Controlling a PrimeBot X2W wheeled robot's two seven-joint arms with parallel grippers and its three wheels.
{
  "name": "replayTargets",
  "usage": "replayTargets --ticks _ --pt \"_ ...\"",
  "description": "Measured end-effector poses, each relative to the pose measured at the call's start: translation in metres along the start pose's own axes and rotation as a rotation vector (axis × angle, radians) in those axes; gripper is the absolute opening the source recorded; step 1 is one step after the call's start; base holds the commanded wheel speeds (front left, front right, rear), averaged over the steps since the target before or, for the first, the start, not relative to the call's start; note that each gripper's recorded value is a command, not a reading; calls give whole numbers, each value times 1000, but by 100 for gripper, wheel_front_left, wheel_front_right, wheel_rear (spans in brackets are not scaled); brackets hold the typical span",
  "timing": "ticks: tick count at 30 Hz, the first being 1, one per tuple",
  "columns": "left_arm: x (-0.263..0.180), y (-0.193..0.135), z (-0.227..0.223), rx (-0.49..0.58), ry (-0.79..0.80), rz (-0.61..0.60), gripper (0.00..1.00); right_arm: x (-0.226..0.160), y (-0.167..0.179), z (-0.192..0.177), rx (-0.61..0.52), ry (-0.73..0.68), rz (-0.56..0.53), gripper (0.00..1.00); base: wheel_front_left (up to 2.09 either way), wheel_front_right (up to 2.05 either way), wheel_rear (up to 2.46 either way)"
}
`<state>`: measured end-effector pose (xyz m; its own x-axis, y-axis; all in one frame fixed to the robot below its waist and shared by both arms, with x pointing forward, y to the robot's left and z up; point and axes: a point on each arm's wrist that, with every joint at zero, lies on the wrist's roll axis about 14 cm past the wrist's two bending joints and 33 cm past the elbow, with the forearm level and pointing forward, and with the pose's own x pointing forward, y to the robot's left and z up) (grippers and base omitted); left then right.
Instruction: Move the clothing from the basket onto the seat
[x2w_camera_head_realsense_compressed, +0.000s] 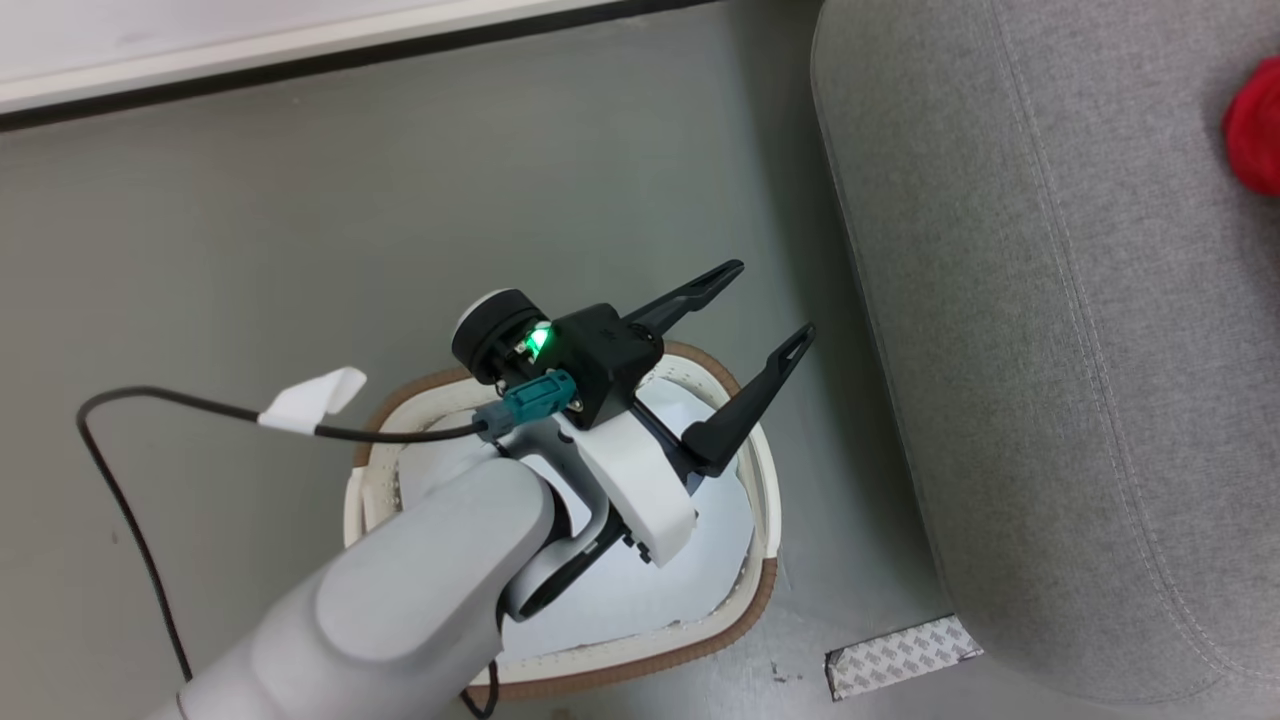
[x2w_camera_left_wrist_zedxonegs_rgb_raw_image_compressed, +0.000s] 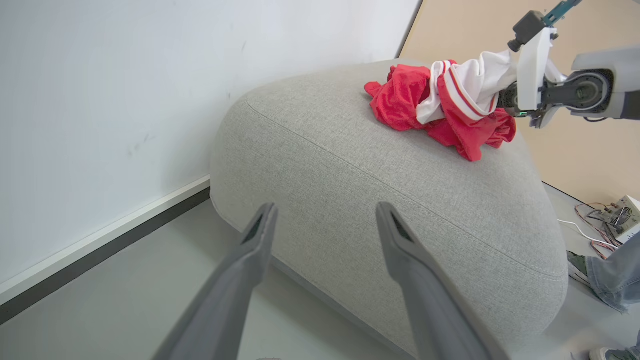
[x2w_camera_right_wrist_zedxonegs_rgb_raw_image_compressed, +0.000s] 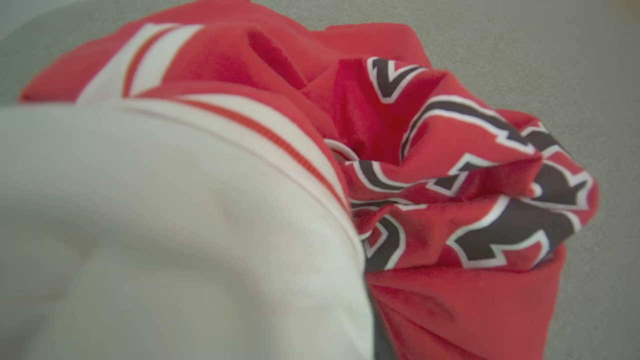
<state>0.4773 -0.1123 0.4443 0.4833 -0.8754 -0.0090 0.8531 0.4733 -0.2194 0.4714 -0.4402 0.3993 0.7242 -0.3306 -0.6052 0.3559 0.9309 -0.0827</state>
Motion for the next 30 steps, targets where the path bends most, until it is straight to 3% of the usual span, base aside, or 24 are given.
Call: replayTargets --ticks 1,2,11,23,30 --pt "0 0 2 2 -2 2 100 -1 1 1 -3 6 5 45 0 0 0" --pt "-1 0 4 5 -9 5 100 -2 2 4 -6 2 8 98 0 0 0" --pt "-13 -5 23 9 -39 63 100 -32 -4 21 -66 -18 33 100 0 0 0" --pt "-47 -33 71 3 -123 144 100 -116 -30 52 -114 -85 81 100 0 0 0" --pt "-81 -27 105 3 -206 256 100 -168 -10 112 -120 -375 184 100 0 0 0"
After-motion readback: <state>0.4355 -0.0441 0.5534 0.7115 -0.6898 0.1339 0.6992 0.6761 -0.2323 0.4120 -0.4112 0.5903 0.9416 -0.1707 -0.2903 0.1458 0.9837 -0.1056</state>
